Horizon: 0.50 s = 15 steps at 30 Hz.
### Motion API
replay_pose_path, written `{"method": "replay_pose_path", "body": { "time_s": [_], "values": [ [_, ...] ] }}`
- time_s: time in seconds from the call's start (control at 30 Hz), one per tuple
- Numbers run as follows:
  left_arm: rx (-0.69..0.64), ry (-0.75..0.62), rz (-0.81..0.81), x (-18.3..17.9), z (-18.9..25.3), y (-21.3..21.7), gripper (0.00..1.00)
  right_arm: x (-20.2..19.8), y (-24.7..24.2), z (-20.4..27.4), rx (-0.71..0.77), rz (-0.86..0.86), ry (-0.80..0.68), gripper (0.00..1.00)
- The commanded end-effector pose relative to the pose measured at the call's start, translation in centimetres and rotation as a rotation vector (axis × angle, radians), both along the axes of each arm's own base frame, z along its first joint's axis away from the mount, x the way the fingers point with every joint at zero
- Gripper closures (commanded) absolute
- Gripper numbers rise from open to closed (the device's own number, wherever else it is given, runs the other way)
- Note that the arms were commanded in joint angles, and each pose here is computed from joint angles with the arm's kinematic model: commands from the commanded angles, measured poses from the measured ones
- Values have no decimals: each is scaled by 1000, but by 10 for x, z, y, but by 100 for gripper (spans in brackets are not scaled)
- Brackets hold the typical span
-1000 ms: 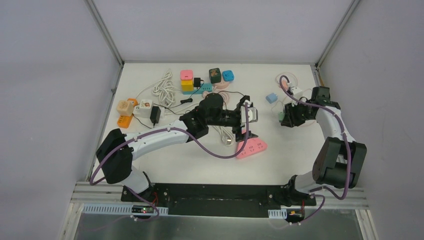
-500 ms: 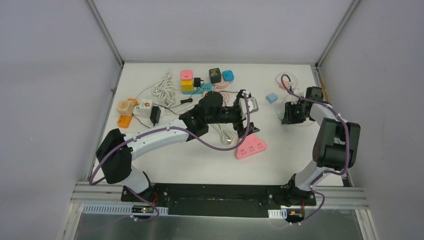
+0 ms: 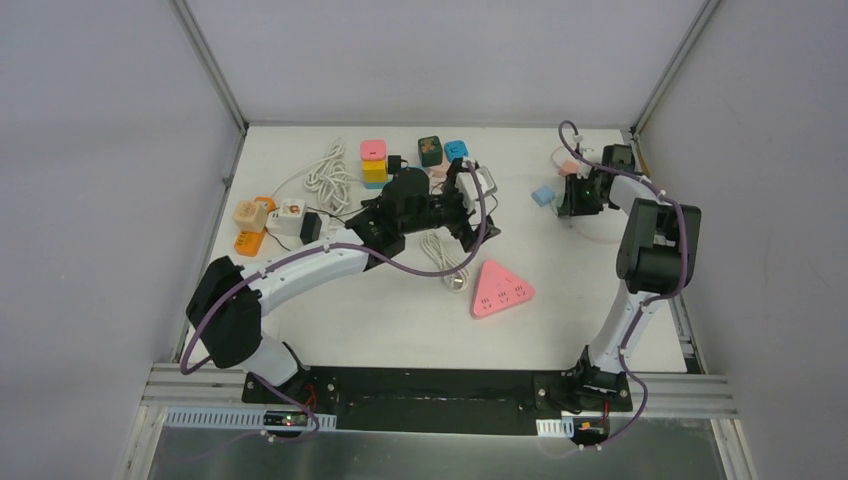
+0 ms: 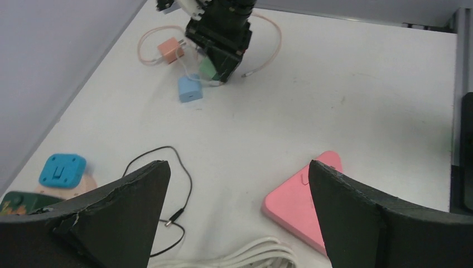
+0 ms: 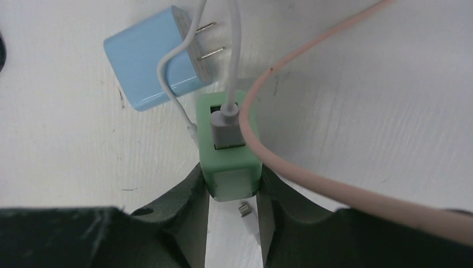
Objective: Pull the plug off the socket
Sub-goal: Place the plug at the center of the board.
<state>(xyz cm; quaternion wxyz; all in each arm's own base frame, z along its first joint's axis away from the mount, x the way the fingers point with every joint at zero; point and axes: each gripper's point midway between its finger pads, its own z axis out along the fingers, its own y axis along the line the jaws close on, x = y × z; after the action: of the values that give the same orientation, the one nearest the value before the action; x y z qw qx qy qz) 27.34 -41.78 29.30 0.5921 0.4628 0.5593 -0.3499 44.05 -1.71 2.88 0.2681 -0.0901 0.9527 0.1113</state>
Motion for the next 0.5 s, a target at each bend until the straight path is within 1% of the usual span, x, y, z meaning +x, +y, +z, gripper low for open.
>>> {"method": "replay_pose_path", "body": {
  "time_s": [0.0, 0.07, 0.13, 0.17, 0.2, 0.23, 0.3, 0.47],
  "values": [
    [-41, 39, 153, 36, 13, 40, 1, 9, 5, 15, -1, -6, -15, 97],
    [-63, 73, 256, 60, 14, 71, 1, 4, 6, 22, -2, -6, -25, 97],
    [-96, 113, 344, 76, 15, 102, 1, -3, 7, 31, -3, -6, -30, 97],
    [-115, 126, 383, 84, 16, 117, 1, -6, 5, 35, -19, 11, -38, 25],
    [-139, 140, 413, 88, 16, 129, 1, -10, 6, 39, -25, 32, -45, 3],
    [-163, 148, 433, 92, 19, 139, 1, -13, 7, 43, -25, 46, -49, 1],
    [-201, 175, 446, 95, 21, 148, 1, -20, 9, 46, -24, 61, -53, 0],
    [-191, 199, 475, 101, 16, 155, 1, -34, 12, 57, -6, 117, -53, 0]
  ]
}}
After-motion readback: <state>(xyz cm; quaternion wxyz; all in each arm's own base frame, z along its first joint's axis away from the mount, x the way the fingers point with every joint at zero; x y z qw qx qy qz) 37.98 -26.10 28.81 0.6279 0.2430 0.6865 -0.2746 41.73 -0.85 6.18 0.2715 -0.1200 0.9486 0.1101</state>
